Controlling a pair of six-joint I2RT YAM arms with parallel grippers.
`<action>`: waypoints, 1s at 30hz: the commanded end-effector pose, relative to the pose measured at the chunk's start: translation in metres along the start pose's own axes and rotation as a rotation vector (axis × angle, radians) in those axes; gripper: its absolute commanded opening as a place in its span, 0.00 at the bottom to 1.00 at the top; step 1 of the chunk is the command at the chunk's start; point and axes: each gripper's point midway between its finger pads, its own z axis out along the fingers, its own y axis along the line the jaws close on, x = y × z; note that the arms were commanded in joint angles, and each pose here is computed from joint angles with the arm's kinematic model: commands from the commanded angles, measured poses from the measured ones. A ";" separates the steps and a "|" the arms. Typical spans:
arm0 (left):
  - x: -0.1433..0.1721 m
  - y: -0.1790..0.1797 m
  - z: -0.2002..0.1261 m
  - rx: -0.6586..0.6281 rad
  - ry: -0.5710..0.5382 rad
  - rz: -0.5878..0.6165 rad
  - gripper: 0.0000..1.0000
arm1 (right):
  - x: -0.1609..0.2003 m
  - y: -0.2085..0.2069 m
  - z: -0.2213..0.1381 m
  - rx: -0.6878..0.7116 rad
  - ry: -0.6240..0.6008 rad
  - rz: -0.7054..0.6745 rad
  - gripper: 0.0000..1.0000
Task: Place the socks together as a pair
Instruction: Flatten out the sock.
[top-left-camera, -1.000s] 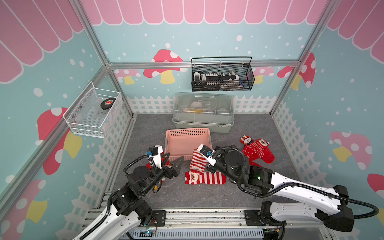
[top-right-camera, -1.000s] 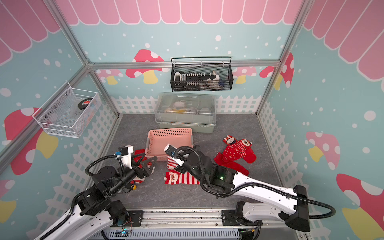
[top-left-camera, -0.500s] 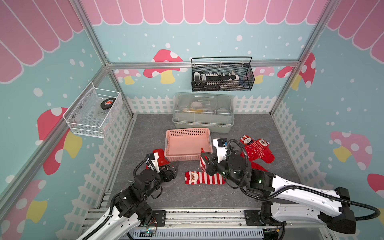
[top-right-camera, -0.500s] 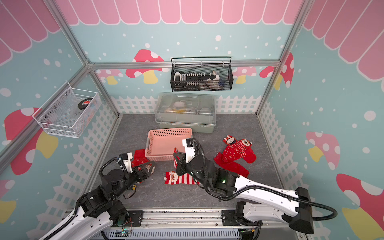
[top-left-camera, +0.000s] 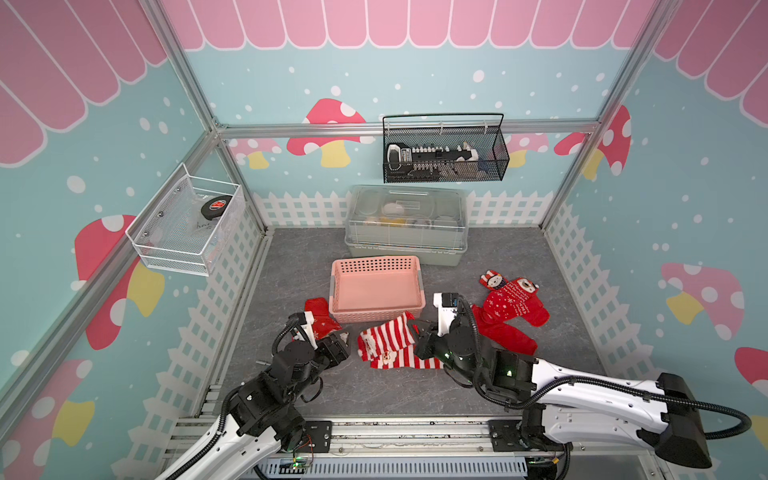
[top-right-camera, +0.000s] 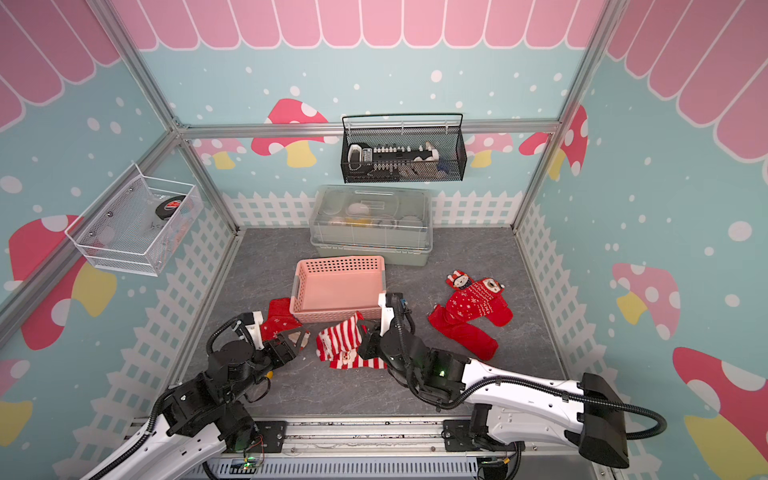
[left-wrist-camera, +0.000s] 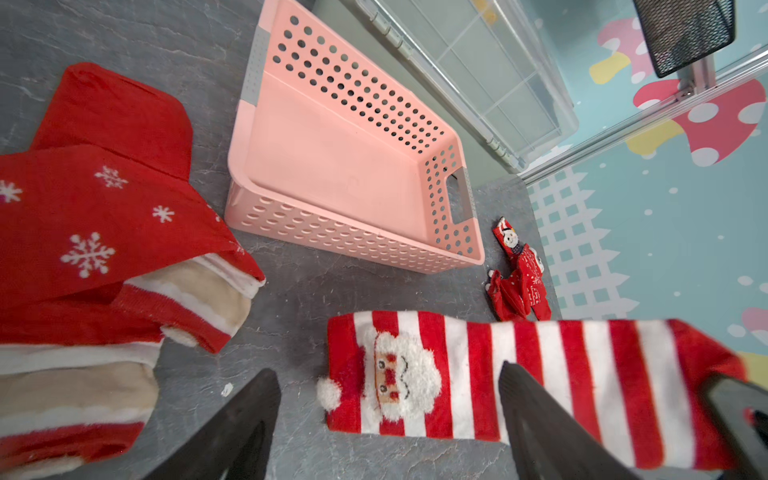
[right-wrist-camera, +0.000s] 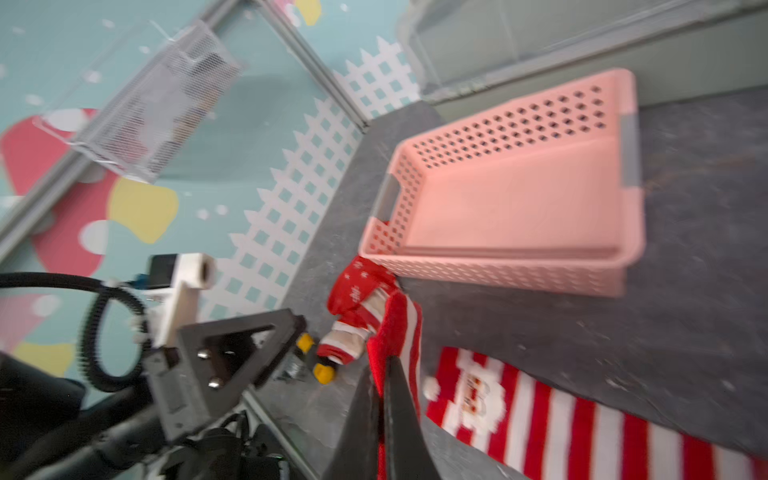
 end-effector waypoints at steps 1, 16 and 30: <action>0.010 0.006 0.008 -0.028 0.042 -0.025 0.82 | 0.022 -0.081 -0.007 0.240 0.006 0.028 0.00; 0.065 -0.020 0.048 0.013 0.337 -0.028 0.54 | 0.045 -0.176 -0.029 0.394 0.039 0.107 0.00; 0.109 -0.045 0.083 -0.038 0.421 -0.021 0.46 | 0.051 -0.178 -0.029 0.395 0.055 0.119 0.00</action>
